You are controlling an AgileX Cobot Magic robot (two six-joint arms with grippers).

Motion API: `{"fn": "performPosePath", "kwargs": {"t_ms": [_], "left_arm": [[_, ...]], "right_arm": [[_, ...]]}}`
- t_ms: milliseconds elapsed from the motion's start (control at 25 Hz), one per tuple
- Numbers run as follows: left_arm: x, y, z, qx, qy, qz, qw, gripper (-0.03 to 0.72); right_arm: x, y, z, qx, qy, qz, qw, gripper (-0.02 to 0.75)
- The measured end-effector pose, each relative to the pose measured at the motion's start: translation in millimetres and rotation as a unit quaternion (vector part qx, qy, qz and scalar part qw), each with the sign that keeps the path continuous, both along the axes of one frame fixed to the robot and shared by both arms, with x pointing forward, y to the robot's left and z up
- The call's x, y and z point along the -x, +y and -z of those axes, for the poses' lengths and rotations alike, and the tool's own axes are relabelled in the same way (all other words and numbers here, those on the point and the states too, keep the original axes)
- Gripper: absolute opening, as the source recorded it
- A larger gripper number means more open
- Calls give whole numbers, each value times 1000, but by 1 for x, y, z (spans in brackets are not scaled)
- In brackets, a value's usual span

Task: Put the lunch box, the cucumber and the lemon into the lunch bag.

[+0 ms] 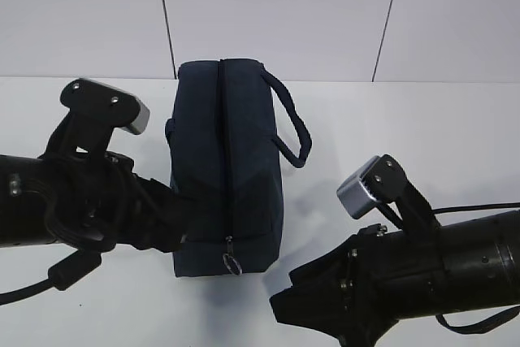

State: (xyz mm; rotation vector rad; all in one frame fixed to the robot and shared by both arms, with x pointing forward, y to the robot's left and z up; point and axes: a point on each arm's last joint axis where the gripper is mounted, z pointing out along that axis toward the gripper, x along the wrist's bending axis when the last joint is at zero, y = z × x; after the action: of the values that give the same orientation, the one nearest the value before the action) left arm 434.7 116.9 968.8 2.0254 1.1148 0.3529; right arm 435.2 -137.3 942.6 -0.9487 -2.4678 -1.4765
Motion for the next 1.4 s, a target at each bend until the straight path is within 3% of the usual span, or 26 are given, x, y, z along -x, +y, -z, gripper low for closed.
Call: {"fn": "performPosePath", "kwargs": {"t_ms": [160,280,840,1040,1400], "left_arm": [[0,0,0,0,-1,1,1000,131],[-1,0,-1,0,-3,1,1000,65],[-2,-2,-4,4,-6,2,1000,21],[1,-3,-2,2,11,12,1000,8],[0,-14,-26,35,23,37,998,6]], "right_arm": [[0,0,0,0,0,0,1000,380],[0,0,0,0,0,0,1000,380],[0,0,0,-3,0,-3,1000,377],[0,0,0,10,-54,-36,998,375],[-5,3,-3,14,-83,-51,995,371]]}}
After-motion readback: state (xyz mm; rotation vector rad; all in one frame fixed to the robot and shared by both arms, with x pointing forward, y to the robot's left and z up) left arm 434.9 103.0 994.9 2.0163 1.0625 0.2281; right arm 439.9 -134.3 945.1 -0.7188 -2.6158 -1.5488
